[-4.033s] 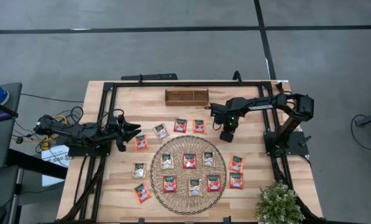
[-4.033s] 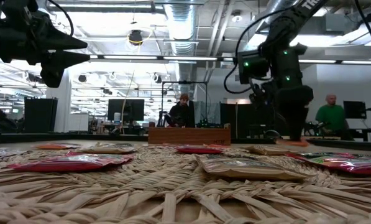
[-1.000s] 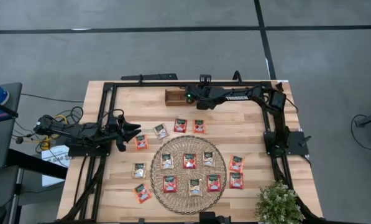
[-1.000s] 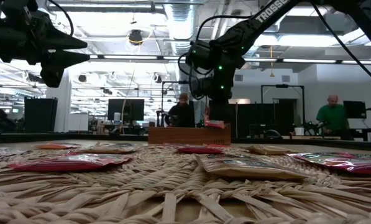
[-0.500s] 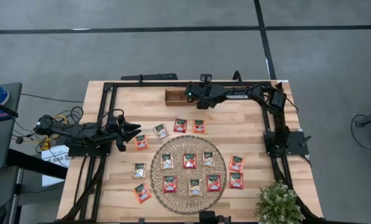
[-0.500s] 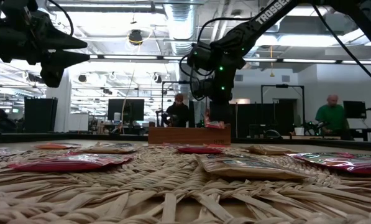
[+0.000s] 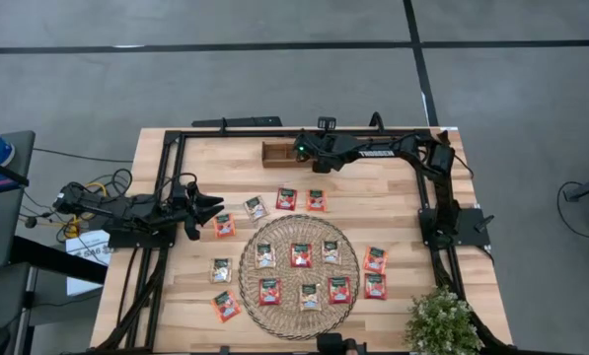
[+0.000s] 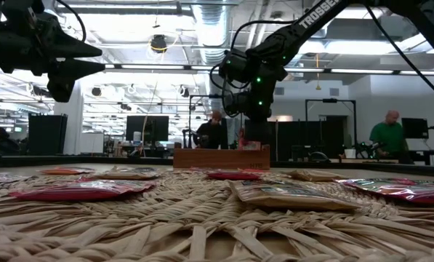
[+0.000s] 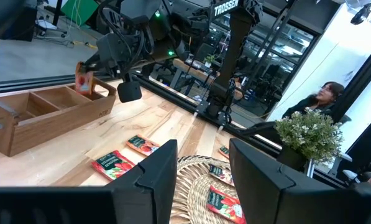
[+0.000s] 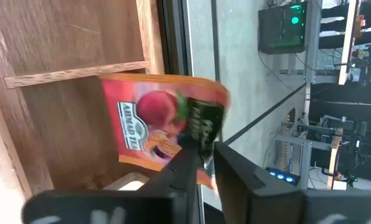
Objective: Pick & Place Tea
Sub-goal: Put the orange tea bag into the right section of the wooden organizer
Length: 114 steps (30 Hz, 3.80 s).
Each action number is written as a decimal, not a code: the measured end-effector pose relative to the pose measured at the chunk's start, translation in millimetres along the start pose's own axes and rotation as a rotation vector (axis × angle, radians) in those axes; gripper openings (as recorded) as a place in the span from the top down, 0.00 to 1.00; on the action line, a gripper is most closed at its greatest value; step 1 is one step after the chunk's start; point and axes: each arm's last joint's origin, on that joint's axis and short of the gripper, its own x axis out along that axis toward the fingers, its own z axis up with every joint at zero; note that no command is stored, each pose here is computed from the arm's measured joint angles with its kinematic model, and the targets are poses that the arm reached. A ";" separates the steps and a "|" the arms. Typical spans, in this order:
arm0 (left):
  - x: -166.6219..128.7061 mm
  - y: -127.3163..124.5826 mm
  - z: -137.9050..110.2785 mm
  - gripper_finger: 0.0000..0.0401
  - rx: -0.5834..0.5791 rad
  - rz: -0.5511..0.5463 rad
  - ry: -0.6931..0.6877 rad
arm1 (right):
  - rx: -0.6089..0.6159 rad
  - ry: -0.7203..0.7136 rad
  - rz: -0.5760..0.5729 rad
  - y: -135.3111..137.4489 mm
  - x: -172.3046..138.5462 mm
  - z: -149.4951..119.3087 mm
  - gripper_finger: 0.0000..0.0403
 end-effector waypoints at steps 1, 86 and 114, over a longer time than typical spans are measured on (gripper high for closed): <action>0.0 0.0 0.0 0.66 0.000 0.000 0.000 | 0.000 0.000 0.000 0.0 0.0 0.0 0.86; 0.0 -0.4 0.7 0.66 -0.012 -0.004 -0.007 | -0.006 -0.195 0.873 41.0 -47.7 -12.7 0.53; 0.0 -0.8 2.0 0.66 -0.035 -0.006 -0.019 | 0.066 -0.059 0.875 58.9 -13.0 -2.2 0.56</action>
